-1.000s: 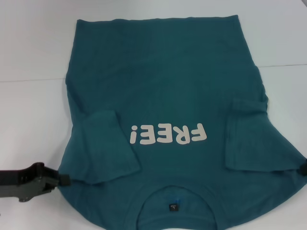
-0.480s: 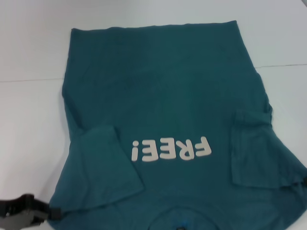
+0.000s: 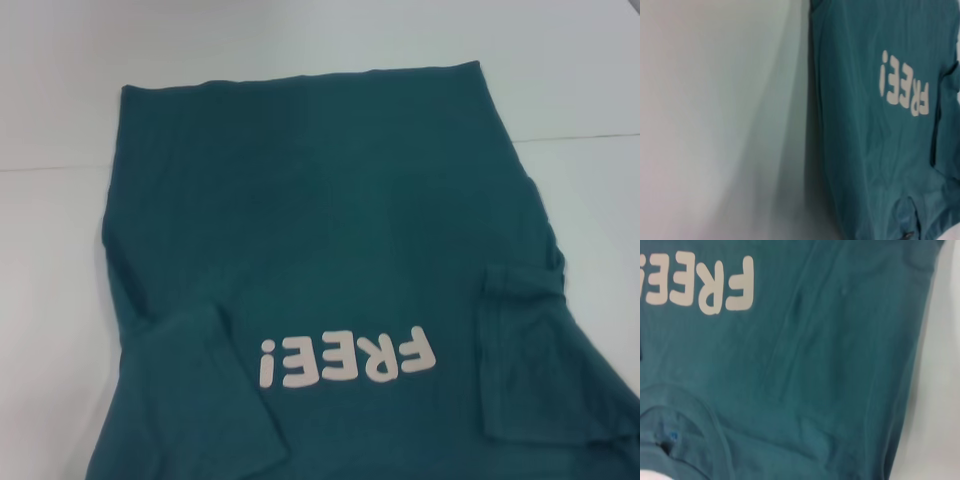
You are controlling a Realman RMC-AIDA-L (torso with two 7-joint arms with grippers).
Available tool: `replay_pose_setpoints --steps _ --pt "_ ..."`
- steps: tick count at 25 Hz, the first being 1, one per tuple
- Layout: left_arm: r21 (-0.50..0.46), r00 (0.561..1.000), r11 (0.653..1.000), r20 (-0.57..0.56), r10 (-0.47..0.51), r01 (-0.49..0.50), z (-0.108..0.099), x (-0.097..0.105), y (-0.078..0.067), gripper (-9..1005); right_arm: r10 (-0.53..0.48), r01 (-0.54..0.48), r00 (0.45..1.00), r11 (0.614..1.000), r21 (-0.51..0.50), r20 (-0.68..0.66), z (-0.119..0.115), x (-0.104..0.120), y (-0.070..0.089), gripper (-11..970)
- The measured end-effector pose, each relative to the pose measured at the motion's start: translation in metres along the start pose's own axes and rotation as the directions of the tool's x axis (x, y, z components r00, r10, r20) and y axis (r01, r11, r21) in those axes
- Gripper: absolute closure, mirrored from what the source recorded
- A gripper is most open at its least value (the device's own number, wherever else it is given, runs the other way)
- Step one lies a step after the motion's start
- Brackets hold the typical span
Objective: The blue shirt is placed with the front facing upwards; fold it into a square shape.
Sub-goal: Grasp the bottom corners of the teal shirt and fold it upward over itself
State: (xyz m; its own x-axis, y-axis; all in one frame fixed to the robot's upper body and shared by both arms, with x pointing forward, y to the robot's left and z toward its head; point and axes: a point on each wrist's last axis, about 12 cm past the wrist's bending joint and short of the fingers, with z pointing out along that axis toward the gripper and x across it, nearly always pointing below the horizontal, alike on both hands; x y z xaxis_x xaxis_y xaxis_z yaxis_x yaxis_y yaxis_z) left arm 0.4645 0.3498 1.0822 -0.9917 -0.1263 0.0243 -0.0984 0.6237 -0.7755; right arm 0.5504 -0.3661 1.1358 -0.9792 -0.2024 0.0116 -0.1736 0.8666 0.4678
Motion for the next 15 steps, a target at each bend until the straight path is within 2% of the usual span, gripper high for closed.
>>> replay_pose_setpoints --steps 6,11,15 --pt "0.006 1.0 1.0 0.006 0.007 -0.007 -0.002 0.0 0.001 968 -0.006 0.006 1.0 1.0 -0.005 -0.02 0.003 0.002 0.002 902" --pt "0.089 0.996 0.993 0.043 0.077 -0.081 -0.006 -0.022 -0.019 968 -0.023 0.035 0.991 0.995 -0.092 0.133 -0.011 -0.015 0.009 897" --pt "0.123 0.994 0.987 0.064 0.094 -0.101 -0.01 -0.042 -0.033 968 0.028 0.011 0.96 0.991 -0.136 0.28 -0.026 -0.027 0.007 893"
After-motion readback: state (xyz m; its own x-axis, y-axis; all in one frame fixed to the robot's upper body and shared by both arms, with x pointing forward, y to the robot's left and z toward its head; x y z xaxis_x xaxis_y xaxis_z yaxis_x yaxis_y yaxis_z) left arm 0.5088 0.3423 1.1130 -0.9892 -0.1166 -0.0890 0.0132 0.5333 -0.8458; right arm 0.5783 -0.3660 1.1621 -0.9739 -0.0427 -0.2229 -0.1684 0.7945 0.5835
